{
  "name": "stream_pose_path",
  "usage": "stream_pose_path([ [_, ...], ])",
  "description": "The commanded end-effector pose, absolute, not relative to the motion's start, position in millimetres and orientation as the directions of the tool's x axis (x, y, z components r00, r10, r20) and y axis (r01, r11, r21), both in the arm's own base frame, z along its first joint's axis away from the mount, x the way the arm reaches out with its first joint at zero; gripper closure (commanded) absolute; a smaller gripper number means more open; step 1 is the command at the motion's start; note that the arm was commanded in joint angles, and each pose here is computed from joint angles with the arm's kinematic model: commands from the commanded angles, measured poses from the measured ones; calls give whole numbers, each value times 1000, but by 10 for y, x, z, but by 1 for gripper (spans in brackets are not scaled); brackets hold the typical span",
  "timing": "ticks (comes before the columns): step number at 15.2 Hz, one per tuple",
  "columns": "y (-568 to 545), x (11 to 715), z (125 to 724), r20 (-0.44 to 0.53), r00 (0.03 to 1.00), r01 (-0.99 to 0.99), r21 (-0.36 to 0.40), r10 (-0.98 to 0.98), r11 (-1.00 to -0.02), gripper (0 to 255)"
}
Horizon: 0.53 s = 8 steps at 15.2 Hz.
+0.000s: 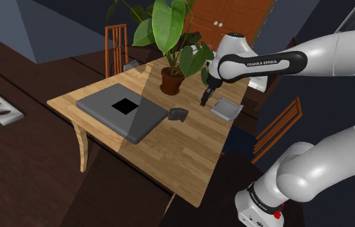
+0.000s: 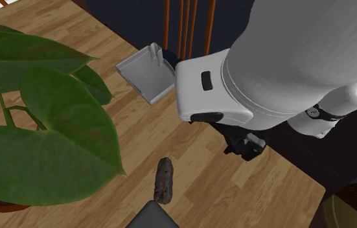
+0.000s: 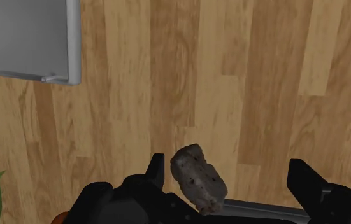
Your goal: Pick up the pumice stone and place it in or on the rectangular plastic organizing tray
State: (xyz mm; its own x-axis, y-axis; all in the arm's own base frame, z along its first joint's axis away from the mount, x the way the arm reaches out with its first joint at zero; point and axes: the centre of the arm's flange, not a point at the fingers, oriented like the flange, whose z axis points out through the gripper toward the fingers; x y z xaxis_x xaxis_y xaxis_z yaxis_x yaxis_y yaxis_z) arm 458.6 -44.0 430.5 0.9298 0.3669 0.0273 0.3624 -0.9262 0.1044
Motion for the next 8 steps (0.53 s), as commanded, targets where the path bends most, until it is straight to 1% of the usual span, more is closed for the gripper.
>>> stream_pose_path([
  [1, -456, 4760, 4102, 27, 914, 400, 100, 405, -911, 0],
  [8, -486, 5351, 3394, 26, 852, 519, 81, 522, -851, 0],
])
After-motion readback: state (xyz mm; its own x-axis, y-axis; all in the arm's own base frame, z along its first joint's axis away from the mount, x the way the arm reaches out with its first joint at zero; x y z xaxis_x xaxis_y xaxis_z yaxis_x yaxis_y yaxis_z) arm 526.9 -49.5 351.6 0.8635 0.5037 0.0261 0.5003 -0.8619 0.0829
